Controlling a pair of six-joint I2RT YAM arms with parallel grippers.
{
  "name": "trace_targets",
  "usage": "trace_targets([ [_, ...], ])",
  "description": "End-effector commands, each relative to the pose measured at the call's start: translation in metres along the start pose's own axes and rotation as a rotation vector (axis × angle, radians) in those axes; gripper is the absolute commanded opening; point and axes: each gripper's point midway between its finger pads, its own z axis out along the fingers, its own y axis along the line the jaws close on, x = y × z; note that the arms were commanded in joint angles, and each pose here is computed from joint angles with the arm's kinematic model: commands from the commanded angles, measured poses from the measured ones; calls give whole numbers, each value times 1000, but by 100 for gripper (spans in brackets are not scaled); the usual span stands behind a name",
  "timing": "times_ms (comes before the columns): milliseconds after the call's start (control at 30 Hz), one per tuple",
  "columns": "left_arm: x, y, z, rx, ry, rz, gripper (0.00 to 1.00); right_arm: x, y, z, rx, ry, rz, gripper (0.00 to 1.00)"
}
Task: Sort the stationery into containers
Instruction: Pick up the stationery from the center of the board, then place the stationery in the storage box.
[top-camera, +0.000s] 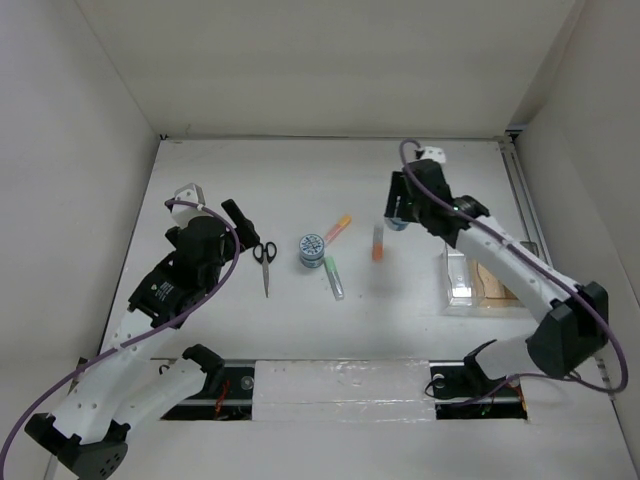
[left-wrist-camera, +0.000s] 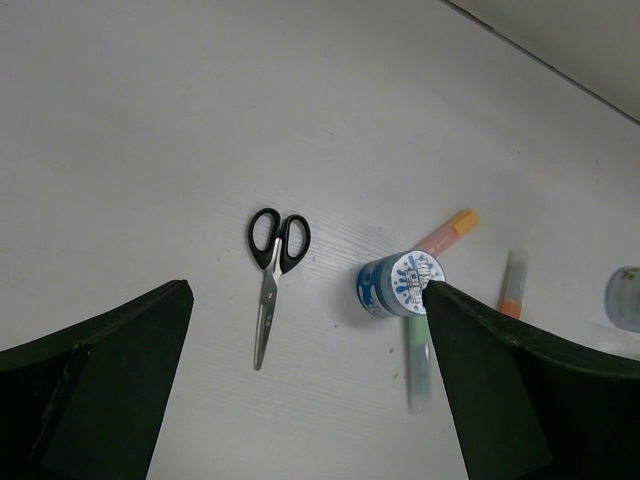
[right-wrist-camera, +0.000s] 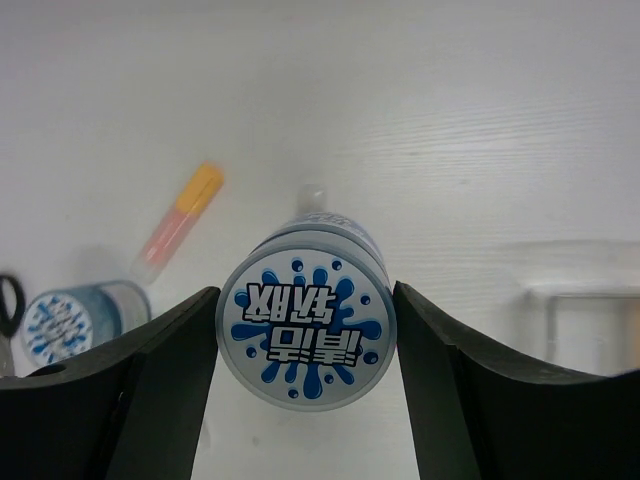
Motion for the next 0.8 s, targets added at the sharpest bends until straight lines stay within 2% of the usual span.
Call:
trace_targets([
  [0,-5,-1,0,15,-25,-8,100,-18,-71,-23,170,-75,117,0],
  [167,-4,-3,-3,34,-20,-3,100,-25,-150,-46,321,-126,248,0],
  [433,-2,-5,-3,49,-8,7,100,-17,-221,-73,479,-144,370,0],
  [633,2,-5,-2,51,4,11,100,-10,-254,-80,559,-150,447,0],
  [767,2,-5,-2,51,4,11,100,-2,-255,-75,555,-134,460,0],
])
